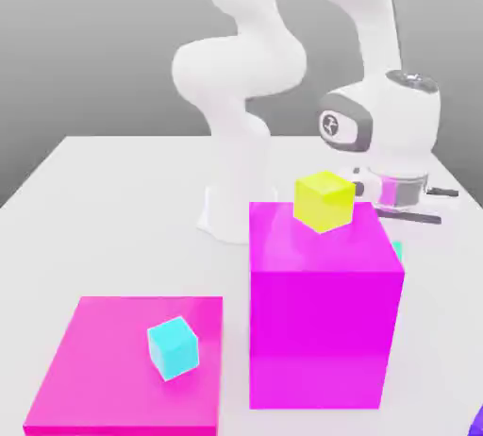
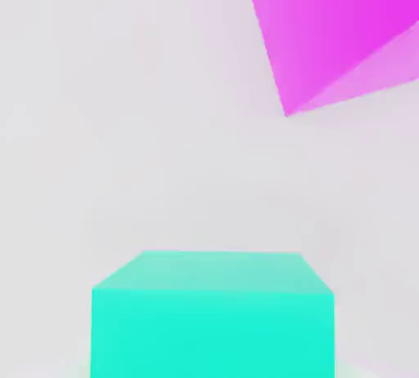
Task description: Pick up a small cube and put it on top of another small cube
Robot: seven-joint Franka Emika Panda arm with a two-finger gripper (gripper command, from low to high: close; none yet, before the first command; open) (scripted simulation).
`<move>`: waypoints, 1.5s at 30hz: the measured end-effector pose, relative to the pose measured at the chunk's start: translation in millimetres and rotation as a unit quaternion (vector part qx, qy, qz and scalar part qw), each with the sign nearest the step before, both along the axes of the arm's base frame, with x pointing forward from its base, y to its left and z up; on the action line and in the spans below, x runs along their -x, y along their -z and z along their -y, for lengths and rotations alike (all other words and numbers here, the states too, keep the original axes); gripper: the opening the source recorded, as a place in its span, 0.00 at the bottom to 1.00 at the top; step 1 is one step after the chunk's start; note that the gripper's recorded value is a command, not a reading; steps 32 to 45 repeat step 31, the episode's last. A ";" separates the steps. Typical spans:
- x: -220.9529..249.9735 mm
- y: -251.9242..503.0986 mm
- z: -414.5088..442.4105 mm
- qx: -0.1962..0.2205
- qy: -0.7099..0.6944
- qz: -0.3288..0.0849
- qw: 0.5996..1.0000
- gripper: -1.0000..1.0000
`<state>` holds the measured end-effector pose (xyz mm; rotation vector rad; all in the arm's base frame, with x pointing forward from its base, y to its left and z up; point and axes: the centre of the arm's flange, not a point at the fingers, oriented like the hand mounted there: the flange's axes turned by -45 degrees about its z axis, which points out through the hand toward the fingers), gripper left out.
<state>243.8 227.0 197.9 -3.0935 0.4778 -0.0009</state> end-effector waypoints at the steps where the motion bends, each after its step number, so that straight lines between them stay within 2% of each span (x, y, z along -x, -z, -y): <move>1: -5.0 -6.5 -7.1 -0.001 -0.008 0.001 1.000 0.00; 7: -34.0 -69.2 -49.7 0.020 -0.122 0.019 0.992 0.00; 11: -60.7 -120.8 -42.6 0.040 -0.164 0.027 0.985 0.00; 16: -93.9 -188.7 11.5 0.046 -0.173 0.019 0.984 0.00; 22: -102.3 -268.8 99.5 0.019 -0.177 0.004 0.984 0.00; 27: -102.5 -223.5 121.8 0.003 -0.164 0.000 0.987 0.00; 28: -101.9 -213.4 122.4 0.003 -0.163 0.000 0.987 1.00; 45: -101.9 -213.4 122.4 0.003 -0.163 0.000 0.987 1.00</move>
